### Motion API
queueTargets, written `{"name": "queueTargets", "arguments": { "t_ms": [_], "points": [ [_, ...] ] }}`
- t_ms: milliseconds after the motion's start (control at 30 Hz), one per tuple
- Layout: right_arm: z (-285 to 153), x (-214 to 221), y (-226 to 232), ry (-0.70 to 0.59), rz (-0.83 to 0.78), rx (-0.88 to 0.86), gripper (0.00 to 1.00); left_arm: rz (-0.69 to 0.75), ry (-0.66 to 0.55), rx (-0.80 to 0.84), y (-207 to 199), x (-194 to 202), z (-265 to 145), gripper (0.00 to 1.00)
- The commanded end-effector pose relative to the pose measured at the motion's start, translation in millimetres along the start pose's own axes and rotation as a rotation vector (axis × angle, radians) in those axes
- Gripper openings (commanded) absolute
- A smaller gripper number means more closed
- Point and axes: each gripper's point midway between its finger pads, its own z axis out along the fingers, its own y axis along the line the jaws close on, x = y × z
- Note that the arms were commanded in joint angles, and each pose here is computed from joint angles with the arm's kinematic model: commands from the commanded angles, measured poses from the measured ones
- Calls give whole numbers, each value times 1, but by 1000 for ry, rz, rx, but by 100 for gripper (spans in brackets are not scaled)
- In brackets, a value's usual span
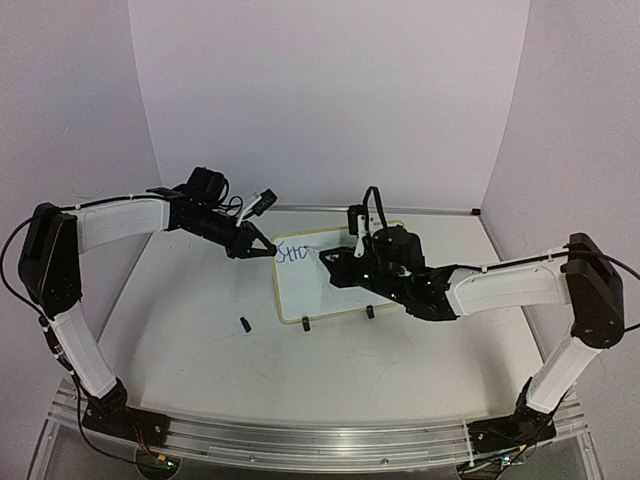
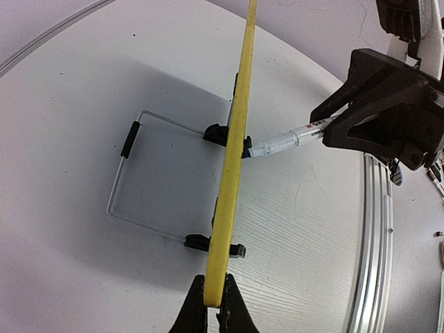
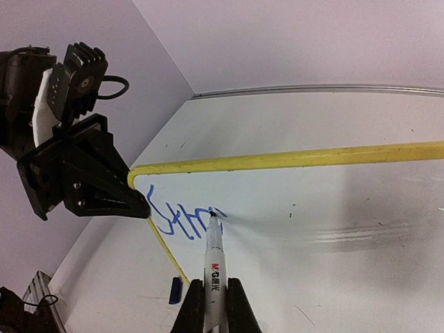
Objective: Write a sentence on the whiteboard
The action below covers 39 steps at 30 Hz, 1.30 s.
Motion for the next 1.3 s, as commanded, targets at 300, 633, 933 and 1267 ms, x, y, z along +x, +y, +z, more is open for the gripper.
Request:
{"name": "queueTargets", "arguments": {
  "t_ms": [300,633,933,1267],
  "points": [
    [-6,-4,-4,-16,20,11,0,29,42,-43,0,3,-1,0],
    [-24,-26,15,-61,-7,-66,0,31,42,-43,-1,3,-1,0],
    [-16,-27,15,-66,-13,-55,0,30,46,-40,-1,4,1,0],
    [-4,-23,14,-55,-12,-44,0,33,49,-43,-1,5,1,0]
  ]
}}
